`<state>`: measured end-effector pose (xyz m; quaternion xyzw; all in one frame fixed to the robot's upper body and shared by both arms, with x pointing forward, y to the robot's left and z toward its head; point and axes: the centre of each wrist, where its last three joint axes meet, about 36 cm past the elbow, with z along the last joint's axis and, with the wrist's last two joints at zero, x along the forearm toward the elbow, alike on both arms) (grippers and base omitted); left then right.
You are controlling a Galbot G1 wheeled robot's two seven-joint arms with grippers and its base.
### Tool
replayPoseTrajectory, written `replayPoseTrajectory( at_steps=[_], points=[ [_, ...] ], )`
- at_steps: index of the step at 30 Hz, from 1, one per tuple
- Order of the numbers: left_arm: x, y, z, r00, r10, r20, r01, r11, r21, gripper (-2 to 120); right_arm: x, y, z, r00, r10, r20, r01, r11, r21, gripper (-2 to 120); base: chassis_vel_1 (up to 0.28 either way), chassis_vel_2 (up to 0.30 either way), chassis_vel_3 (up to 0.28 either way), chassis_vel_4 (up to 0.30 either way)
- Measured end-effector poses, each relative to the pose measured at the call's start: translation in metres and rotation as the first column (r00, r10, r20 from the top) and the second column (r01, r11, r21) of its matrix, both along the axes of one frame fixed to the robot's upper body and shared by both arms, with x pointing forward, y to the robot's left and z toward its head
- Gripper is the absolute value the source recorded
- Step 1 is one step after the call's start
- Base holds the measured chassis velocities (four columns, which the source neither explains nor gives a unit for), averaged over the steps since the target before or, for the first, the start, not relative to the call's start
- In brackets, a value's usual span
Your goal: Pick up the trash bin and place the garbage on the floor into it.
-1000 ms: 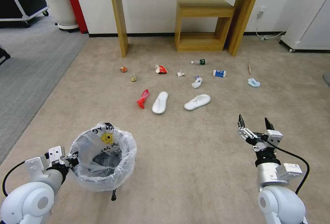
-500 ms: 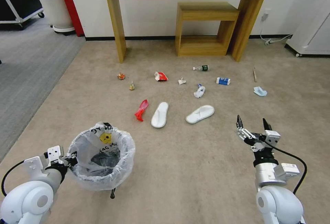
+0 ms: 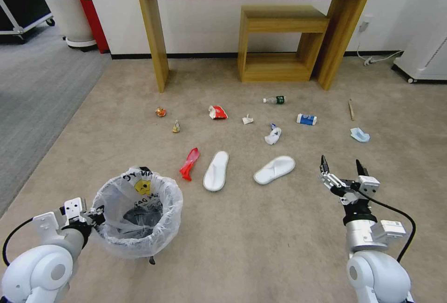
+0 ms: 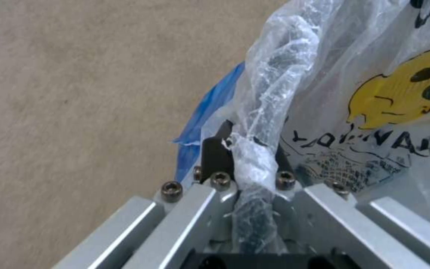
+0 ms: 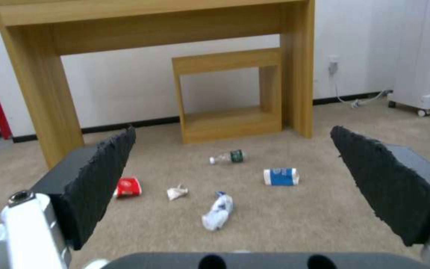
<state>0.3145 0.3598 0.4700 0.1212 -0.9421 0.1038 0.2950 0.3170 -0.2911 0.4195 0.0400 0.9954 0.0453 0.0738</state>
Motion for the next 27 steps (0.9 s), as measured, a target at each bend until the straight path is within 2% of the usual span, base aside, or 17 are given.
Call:
replayPoseTrajectory(
  at_steps=[14,27],
  points=[
    [0.0011,0.0002,0.0002,1.000,0.000,0.002,0.000,1.000,0.004,1,0.0011,0.0011,-0.0001,1.000,0.000,0.000,0.000,1.000,0.002,100,-0.156,0.145,0.153,-0.154],
    [0.0035,0.0000,-0.0044,1.000,0.003,-0.005,-0.003,1.000,0.000,1,0.0033,0.0045,-0.0023,1.000,0.006,-0.012,-0.006,1.000,0.009,100,-0.104,0.107,0.106,-0.102]
  ],
)
